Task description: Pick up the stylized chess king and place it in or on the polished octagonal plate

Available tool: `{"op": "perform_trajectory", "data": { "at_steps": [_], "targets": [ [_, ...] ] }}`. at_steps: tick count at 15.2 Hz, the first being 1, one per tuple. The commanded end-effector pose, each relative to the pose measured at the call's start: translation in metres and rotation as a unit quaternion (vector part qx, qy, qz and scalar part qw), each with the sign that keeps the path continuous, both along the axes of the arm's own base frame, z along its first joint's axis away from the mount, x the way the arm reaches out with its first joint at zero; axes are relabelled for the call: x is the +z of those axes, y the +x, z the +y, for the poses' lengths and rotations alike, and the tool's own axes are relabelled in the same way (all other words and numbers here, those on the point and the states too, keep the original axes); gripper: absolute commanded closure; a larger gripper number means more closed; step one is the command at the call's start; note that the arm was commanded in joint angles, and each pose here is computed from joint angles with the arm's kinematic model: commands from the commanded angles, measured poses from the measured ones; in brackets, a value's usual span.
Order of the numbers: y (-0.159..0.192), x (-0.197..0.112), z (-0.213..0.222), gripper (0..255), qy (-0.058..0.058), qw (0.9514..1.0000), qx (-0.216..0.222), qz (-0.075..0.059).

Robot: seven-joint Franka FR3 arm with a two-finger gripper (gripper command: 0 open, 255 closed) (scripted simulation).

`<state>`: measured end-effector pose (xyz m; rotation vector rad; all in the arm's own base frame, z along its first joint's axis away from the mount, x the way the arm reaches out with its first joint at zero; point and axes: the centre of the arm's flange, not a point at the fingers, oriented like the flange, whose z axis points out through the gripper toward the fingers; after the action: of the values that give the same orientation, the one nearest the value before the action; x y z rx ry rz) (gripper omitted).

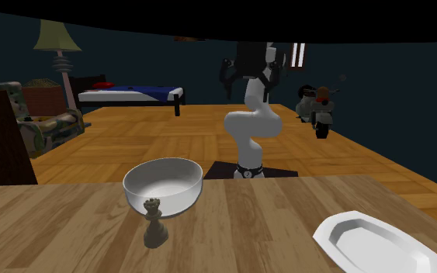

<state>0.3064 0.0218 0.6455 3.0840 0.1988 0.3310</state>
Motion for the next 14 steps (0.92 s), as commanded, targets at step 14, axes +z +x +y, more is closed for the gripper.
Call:
{"op": "perform_trajectory", "data": {
  "at_steps": [14],
  "targets": [
    [0.107,-0.092,-0.093,0,0.023,0.9980,0.033,-0.049]
  ]
}}
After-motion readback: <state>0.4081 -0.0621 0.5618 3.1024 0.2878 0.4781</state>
